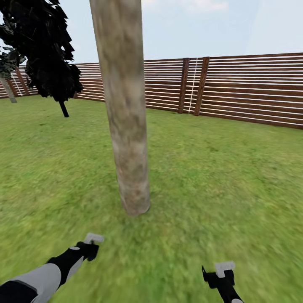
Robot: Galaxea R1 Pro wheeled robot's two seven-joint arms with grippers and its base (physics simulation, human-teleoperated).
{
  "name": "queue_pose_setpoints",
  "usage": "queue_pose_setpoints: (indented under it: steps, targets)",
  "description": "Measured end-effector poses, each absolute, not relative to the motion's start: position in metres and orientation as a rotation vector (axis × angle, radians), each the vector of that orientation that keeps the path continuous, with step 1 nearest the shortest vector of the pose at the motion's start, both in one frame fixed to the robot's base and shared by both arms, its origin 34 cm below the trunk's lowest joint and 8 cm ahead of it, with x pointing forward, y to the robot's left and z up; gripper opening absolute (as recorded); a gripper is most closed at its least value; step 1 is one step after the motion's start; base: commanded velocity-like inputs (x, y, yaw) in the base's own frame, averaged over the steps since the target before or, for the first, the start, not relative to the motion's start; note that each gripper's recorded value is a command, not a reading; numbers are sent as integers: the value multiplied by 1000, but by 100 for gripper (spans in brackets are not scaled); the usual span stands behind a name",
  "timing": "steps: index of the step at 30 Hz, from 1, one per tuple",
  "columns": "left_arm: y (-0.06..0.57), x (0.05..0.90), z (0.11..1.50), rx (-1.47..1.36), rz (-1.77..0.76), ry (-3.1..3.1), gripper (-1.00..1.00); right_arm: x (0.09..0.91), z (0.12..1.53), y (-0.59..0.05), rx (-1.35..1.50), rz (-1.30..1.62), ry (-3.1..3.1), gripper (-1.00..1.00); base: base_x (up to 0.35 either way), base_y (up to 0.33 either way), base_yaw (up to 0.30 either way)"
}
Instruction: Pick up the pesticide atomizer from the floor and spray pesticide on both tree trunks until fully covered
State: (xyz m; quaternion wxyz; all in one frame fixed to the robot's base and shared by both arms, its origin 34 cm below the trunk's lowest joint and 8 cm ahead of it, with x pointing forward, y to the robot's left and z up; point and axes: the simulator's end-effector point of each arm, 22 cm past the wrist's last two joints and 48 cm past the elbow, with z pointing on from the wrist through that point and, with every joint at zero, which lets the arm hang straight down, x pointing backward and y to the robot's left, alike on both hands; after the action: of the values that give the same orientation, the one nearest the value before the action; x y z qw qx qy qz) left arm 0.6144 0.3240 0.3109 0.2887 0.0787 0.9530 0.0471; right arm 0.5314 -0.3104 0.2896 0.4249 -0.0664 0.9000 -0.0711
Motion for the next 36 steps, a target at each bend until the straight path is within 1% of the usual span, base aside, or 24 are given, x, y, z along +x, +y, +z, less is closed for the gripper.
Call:
queue_pose_setpoints:
  steps: [8, 10, 12, 18, 20, 22, 24, 27, 30, 32, 34, 36]
  targets:
    - [319, 598, 300, 200, 128, 2636, -100, 531, 290, -310, -164, -178, 2251, 100, 324, -9, -232]
    - [297, 598, 298, 213, 93, 2637, -100, 531, 290, -310, -164, -179, 2251, 100, 76, 0, -145]
    - [277, 595, 296, 234, 56, 2643, -100, 531, 290, -310, -165, -179, 2251, 100, 14, 0, -31]
    - [269, 572, 284, 231, 43, 2750, -100, 531, 289, -310, -171, -176, 2252, 100, 2, 0, -4]
    - [274, 574, 287, 238, 51, 2761, -100, 531, 289, -310, -172, -176, 2252, 100, 0, 0, 0]
    - [292, 574, 288, 232, 88, 2763, -100, 531, 289, -311, -171, -177, 2252, 100, 0, 0, 0]
    - [290, 578, 290, 222, 79, 2753, -100, 531, 289, -312, -171, -180, 2252, 100, -68, 0, 0]
    - [242, 594, 300, 243, -3, 2709, -100, 531, 289, -312, -170, -181, 2252, 100, -295, 0, 0]
    - [218, 605, 308, 271, -38, 2680, -100, 531, 289, -313, -170, -184, 2252, 100, -206, 0, 0]
    - [225, 613, 314, 272, -24, 2665, -100, 531, 289, -313, -170, -184, 2252, 100, -26, 0, 0]
    - [254, 617, 317, 261, 25, 2663, -100, 531, 290, -314, -170, -185, 2252, 100, -8, 0, -38]
    - [326, 620, 323, 205, 137, 2664, -100, 531, 290, -314, -170, -186, 2252, 100, -1, 0, -241]
